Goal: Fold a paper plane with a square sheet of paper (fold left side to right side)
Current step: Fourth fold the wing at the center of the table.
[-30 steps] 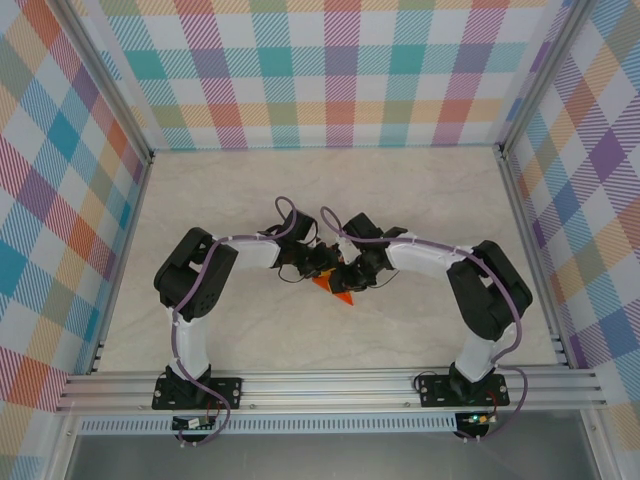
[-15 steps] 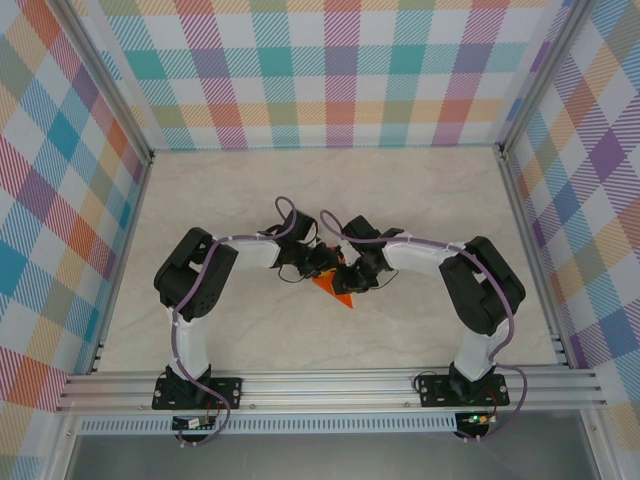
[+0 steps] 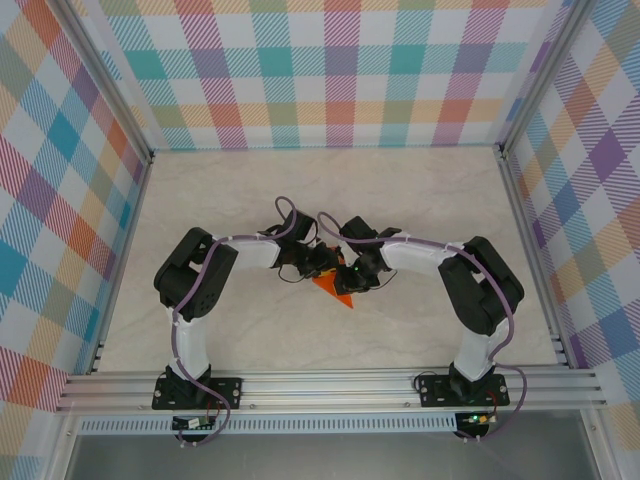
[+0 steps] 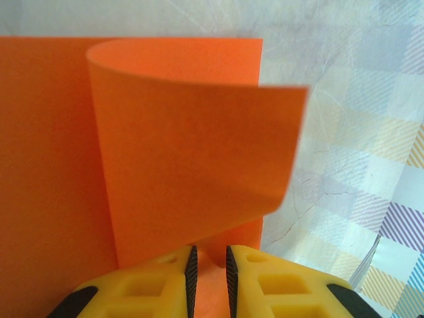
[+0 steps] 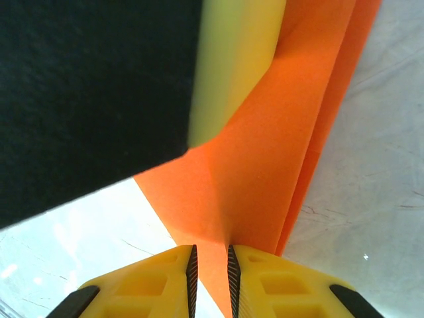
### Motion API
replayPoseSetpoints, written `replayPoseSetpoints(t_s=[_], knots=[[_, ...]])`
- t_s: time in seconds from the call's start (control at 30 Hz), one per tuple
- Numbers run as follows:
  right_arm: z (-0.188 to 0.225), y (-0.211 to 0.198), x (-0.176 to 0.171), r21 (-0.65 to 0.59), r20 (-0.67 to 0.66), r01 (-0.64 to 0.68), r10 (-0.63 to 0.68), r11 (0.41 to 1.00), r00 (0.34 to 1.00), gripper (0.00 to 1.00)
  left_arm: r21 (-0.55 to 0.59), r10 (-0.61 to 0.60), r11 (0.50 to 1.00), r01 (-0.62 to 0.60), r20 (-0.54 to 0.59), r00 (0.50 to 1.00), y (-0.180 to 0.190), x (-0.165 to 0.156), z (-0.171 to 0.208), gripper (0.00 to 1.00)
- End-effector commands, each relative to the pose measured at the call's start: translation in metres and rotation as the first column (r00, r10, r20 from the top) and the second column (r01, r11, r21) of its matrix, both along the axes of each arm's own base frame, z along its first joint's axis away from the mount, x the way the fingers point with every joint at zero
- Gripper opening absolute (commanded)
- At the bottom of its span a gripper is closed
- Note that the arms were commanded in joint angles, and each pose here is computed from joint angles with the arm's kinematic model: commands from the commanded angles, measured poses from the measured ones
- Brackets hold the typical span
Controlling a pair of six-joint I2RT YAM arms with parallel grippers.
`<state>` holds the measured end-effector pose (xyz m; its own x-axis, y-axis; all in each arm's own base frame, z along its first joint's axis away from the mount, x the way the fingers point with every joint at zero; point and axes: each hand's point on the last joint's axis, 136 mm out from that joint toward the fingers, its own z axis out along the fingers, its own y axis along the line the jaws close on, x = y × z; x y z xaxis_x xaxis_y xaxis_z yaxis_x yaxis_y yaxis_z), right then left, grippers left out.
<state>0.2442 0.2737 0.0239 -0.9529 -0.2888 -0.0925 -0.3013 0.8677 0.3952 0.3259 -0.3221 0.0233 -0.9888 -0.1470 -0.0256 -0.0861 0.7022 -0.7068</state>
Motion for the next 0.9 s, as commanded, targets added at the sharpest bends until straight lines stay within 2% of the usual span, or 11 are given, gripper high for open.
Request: replayPoseSetpoints(t_s=[0.0, 0.6, 0.87], knots=[[-0.008, -0.006, -0.005, -0.052, -0.019, -0.020, 0.019, 0.998, 1.000, 0.22, 0.104, 0.024, 0.994, -0.015, -0.082, 0.996, 0.018, -0.015, -0.030, 0.22], [-0.035, -0.028, -0.030, -0.116, -0.104, 0.005, -0.017, 0.993, 0.994, 0.09, 0.117, 0.026, 0.993, -0.016, -0.084, 0.996, 0.021, -0.014, -0.032, 0.22], [-0.052, -0.045, -0.050, -0.167, -0.158, -0.001, -0.026, 0.986, 0.987, 0.08, 0.121, 0.033, 0.992, -0.024, -0.075, 0.997, 0.028, -0.005, -0.028, 0.22]])
